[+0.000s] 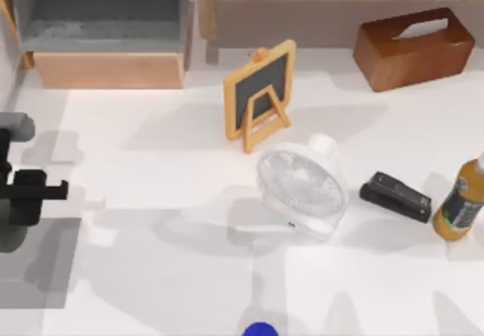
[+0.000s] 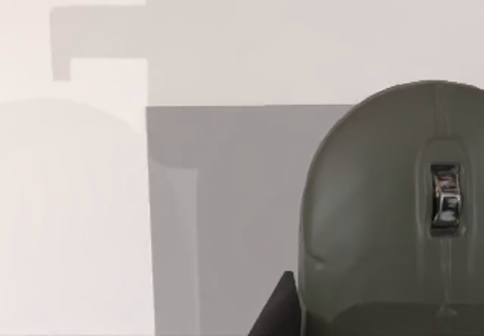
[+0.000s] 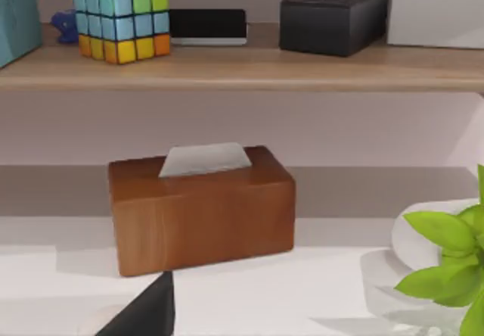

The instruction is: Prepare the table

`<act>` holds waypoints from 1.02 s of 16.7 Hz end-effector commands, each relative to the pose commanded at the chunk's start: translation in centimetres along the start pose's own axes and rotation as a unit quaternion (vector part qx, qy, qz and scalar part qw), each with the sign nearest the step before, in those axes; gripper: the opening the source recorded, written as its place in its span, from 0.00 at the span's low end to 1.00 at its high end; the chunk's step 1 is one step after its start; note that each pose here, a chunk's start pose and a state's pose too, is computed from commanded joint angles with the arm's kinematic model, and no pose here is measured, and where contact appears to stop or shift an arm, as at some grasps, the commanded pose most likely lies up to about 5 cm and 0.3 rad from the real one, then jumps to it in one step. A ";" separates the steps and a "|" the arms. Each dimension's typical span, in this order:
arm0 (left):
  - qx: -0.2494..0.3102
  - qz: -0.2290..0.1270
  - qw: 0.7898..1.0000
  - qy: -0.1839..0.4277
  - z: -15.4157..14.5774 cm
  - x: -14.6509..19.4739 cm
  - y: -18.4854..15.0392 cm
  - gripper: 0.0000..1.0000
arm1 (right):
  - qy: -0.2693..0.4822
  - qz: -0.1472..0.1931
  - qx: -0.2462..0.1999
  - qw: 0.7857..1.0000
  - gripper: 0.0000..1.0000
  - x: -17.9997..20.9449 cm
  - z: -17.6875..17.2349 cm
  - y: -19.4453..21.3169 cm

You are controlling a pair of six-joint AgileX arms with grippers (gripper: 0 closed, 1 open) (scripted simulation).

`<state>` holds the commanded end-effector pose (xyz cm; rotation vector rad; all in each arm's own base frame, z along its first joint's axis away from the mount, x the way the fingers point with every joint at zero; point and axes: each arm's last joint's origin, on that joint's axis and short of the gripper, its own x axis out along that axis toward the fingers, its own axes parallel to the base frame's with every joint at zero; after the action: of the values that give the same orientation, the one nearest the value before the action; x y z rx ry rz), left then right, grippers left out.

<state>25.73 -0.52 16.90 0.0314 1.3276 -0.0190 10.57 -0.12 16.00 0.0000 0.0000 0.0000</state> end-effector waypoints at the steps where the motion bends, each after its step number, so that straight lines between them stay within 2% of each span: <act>1: 0.000 0.000 1.000 -0.002 0.0 0.0 0.0 0.00 | 0.000 0.000 0.000 1.000 1.00 0.0 0.0 0.0; 7: 0.000 -0.001 1.000 0.014 -0.3 0.8 0.0 0.00 | 0.000 0.000 0.000 1.000 1.00 0.0 0.0 0.0; 12: 0.001 -0.002 0.998 0.068 -1.8 2.9 -0.1 0.00 | 0.000 0.000 0.000 1.000 1.00 0.0 0.0 0.0; 17: 0.002 -0.002 0.998 0.069 -1.8 2.9 -0.1 0.00 | 0.000 0.000 0.000 1.000 1.00 0.0 0.0 0.0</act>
<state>24.69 -0.54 13.63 0.0336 1.4659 -0.0219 10.57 -0.12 16.00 0.0000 0.0000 0.0000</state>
